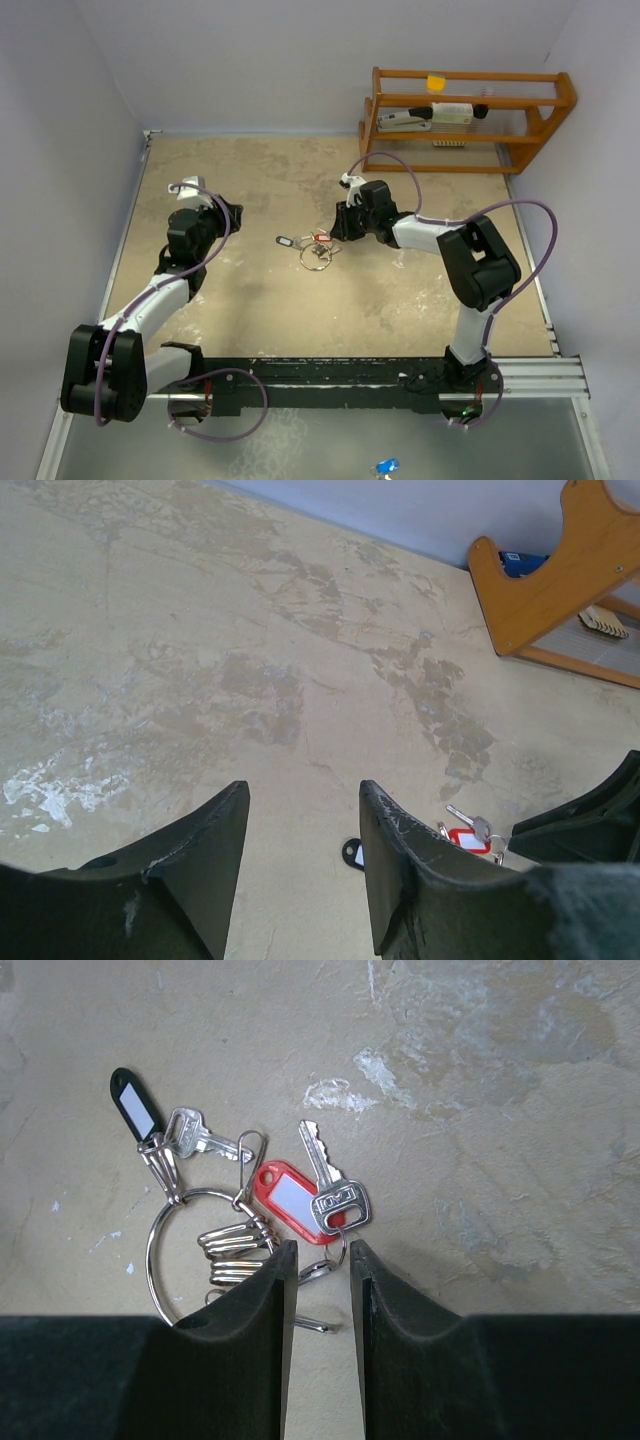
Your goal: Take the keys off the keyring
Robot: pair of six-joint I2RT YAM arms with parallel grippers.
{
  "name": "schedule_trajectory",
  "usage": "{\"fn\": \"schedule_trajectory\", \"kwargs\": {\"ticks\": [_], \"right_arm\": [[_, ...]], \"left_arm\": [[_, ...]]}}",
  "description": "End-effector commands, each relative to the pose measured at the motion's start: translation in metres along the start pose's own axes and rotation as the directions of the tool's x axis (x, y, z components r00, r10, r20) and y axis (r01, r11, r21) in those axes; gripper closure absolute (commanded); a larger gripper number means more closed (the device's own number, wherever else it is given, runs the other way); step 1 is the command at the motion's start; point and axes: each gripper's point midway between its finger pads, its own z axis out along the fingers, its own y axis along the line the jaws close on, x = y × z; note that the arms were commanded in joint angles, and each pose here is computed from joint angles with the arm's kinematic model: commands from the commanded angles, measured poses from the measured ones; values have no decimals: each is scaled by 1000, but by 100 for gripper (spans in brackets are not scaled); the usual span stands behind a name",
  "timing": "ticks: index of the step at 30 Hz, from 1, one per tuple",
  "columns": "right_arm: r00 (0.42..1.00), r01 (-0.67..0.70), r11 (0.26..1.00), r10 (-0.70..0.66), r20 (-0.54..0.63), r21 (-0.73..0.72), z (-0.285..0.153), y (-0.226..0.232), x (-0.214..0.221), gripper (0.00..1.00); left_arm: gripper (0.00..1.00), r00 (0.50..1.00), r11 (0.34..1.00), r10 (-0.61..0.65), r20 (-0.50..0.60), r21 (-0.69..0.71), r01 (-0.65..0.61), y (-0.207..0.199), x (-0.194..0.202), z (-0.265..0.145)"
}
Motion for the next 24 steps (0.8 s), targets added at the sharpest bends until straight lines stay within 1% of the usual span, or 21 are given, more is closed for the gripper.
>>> {"fn": "schedule_trajectory", "kwargs": {"ticks": [1, 19, 24], "right_arm": [[999, 28, 1000, -28, 38, -2, 2, 4, -17, 70], [1000, 14, 1000, -14, 8, 2, 13, -2, -2, 70], [1000, 7, 1000, -7, -2, 4, 16, -3, 0, 71]], "left_arm": [[55, 999, 999, 23, 42, 37, -24, -11, -15, 2], [55, 999, 999, 27, 45, 43, -29, -12, -15, 1], [55, 999, 999, 31, 44, 42, -32, -12, -15, 1]]}}
